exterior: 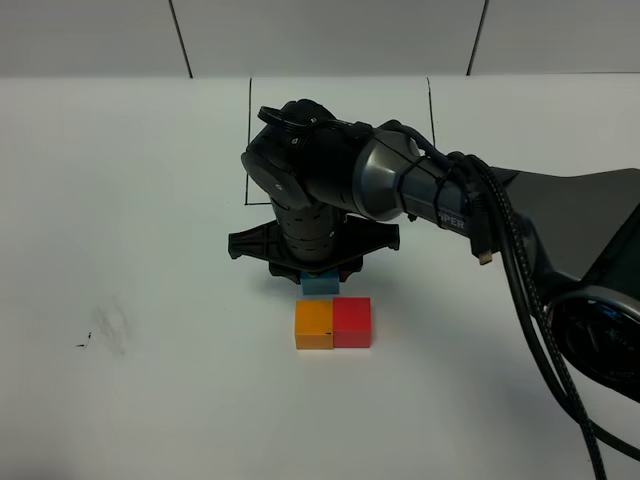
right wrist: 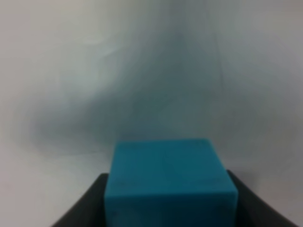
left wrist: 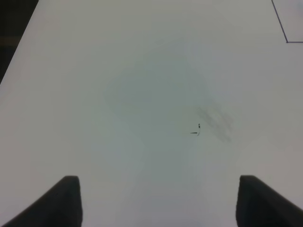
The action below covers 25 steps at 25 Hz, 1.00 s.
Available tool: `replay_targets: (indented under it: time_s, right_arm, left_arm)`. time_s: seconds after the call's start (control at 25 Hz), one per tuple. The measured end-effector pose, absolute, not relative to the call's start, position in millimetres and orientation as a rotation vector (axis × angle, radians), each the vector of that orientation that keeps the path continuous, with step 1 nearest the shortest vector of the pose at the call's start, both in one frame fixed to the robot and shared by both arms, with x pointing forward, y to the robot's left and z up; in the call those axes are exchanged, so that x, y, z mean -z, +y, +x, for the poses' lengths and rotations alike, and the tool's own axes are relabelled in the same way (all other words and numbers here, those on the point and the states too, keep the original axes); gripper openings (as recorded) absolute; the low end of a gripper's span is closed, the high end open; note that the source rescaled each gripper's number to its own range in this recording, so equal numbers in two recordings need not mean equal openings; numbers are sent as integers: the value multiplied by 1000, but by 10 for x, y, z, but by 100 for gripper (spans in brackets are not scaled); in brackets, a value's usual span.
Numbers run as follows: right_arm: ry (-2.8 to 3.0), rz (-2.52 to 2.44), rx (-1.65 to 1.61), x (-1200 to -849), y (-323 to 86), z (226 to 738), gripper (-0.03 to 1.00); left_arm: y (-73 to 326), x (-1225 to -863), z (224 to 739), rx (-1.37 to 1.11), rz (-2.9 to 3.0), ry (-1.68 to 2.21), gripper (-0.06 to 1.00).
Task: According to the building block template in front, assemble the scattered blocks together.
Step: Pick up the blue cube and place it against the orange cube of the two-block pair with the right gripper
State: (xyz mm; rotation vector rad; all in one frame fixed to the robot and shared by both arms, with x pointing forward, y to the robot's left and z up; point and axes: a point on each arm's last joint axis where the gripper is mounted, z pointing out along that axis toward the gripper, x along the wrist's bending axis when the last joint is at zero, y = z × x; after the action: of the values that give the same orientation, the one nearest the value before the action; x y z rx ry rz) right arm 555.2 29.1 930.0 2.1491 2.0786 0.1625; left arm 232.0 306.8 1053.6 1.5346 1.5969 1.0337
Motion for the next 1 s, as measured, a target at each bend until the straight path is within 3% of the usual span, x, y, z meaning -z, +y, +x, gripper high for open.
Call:
replay_targets:
  time_s: [1.0]
  right_arm:
    - [2090, 2215, -106, -8992, 354, 5543, 43]
  left_arm:
    - [3068, -10536, 2320, -1034, 1535, 1597, 68]
